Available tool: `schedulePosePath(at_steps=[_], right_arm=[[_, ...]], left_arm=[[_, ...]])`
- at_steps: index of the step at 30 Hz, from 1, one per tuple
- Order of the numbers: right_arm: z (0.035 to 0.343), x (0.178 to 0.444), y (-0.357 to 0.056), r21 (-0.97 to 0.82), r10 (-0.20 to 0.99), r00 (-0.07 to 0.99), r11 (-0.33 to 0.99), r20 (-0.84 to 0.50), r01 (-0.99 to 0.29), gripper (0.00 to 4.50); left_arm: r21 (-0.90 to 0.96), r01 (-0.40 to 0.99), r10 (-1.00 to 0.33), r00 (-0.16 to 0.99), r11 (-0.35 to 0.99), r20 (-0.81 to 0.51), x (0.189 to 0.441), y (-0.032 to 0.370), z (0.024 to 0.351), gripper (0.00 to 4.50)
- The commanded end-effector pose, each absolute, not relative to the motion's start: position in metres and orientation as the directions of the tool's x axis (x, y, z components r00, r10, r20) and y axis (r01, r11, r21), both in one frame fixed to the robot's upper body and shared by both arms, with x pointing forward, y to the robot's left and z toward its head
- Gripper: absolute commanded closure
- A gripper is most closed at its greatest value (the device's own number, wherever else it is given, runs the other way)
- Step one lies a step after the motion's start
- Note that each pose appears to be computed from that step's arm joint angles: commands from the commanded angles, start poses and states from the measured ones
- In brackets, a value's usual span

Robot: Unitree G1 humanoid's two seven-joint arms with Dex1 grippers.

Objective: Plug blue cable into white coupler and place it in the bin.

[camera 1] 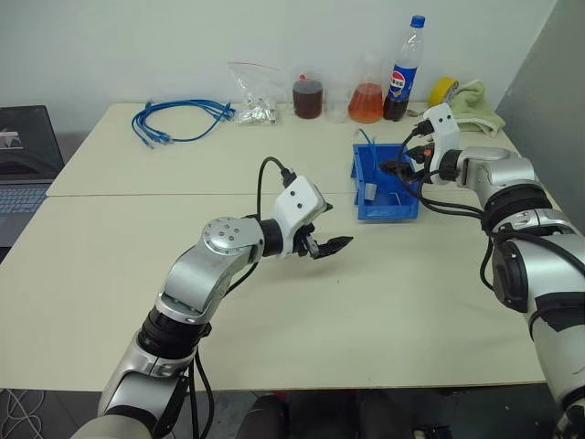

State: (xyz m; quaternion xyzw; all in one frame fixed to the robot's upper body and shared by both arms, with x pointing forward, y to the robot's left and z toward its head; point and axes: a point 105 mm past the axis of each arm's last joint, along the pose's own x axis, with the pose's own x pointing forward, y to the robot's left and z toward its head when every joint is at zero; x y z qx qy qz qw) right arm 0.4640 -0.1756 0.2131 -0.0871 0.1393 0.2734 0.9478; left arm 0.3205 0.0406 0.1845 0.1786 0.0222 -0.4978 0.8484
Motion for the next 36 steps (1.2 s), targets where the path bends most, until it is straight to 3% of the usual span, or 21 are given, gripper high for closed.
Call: schedulePosePath(at_steps=[1,8,11,14,16,20,24,27,32,36], right_arm=[[0.236,0.466,-0.184,-0.132,0.478,0.847,0.847,-0.233,-0.515,0.02],[0.252,0.445,-0.187,-0.281,0.590,0.802,0.758,-0.089,-0.589,0.02],[0.233,0.410,-0.181,-0.307,0.635,0.772,0.729,-0.032,-0.612,0.02],[0.209,0.368,-0.172,-0.264,0.640,0.768,0.745,0.025,-0.612,0.02],[0.190,0.344,-0.167,-0.196,0.594,0.802,0.796,0.065,-0.573,0.02],[0.167,0.316,-0.169,-0.154,0.415,0.891,0.907,0.181,-0.392,0.02],[0.132,0.298,-0.173,-0.117,0.272,0.938,0.961,0.216,-0.251,0.02],[0.118,0.293,-0.172,-0.076,0.224,0.947,0.974,0.229,-0.212,0.02],[0.090,0.286,-0.174,-0.044,0.182,0.965,0.983,0.188,-0.177,0.02],[0.086,0.289,-0.174,-0.060,0.163,0.967,0.986,0.194,-0.154,0.02]], left_arm=[[0.316,0.846,-0.846,0.499,0.430,-0.185,0.319,0.038,0.197,0.65],[0.309,0.843,-0.844,0.506,0.440,-0.179,0.316,0.041,0.193,0.65],[0.334,0.815,-0.827,0.542,0.473,-0.151,0.316,0.047,0.190,0.65],[0.301,0.740,-0.762,0.645,0.602,-0.061,0.321,0.064,0.187,0.65],[0.293,0.633,-0.666,0.746,0.717,0.019,0.326,0.083,0.185,0.65],[0.305,0.285,-0.321,0.944,0.909,0.074,0.337,0.137,0.163,0.65],[0.233,0.024,-0.035,0.999,0.972,0.042,0.332,0.190,0.127,0.65],[0.202,-0.052,0.046,0.998,0.978,0.037,0.324,0.206,0.112,0.65],[0.141,-0.037,0.031,0.998,0.989,0.049,0.310,0.206,0.098,0.65],[0.109,-0.056,0.050,0.997,0.992,0.055,0.302,0.210,0.092,0.65]])
